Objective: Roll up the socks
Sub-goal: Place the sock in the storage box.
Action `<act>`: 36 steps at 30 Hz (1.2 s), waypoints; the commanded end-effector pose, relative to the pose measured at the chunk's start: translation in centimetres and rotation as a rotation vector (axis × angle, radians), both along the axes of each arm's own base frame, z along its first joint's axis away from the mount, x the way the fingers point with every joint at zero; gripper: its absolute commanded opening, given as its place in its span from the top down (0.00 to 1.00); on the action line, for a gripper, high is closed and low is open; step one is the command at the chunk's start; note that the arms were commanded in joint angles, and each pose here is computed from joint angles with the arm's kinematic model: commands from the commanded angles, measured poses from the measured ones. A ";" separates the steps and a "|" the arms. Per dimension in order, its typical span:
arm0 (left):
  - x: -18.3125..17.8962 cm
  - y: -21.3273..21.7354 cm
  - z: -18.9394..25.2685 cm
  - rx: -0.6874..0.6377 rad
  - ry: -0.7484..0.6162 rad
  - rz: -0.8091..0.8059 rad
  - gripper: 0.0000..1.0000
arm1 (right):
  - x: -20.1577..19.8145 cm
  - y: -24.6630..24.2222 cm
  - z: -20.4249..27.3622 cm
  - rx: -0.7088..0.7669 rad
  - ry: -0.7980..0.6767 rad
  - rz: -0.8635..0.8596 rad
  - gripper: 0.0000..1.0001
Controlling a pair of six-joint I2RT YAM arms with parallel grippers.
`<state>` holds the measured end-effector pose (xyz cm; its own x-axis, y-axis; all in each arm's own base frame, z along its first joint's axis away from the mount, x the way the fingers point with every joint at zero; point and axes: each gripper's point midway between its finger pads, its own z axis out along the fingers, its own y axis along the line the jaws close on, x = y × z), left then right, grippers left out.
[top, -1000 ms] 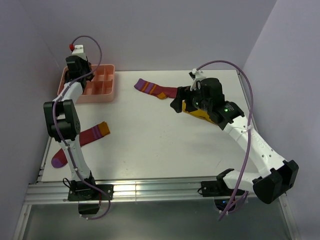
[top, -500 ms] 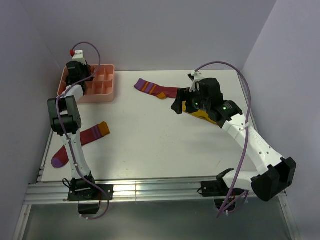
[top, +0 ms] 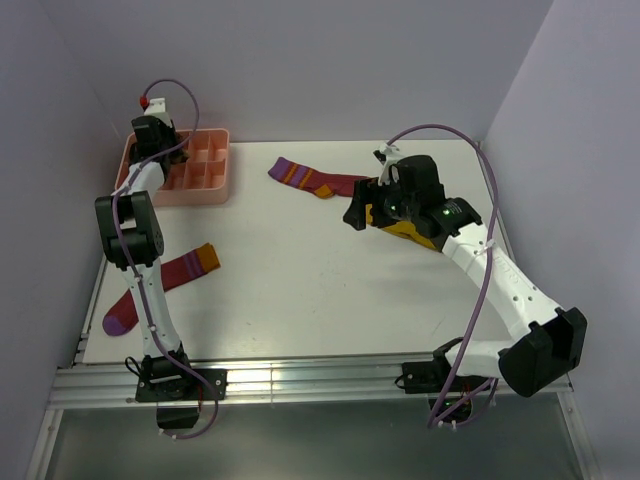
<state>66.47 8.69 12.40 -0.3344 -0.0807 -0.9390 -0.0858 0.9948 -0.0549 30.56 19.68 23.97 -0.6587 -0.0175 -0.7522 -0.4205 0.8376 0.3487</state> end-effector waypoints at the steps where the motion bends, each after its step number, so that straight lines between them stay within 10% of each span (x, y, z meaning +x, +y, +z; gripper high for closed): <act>1: -0.8 -0.2 -2.0 -0.021 0.093 0.007 1.00 | 0.4 0.0 0.3 0.001 -0.016 0.026 0.18; 19: -6.5 -2.1 -7.8 -0.048 0.467 -0.086 1.00 | 0.8 -1.0 -0.8 -0.002 0.006 0.026 0.20; 36: -3.0 -2.3 -6.8 -0.019 0.367 -0.133 0.98 | 1.3 -1.0 -0.9 -0.005 0.020 0.029 0.21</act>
<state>64.23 7.59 7.24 -0.6000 -0.0454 -0.7987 -0.0232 0.9990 -0.0394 31.49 18.98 22.06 -0.6993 -0.0399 -0.7138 -0.4238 0.8272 0.3689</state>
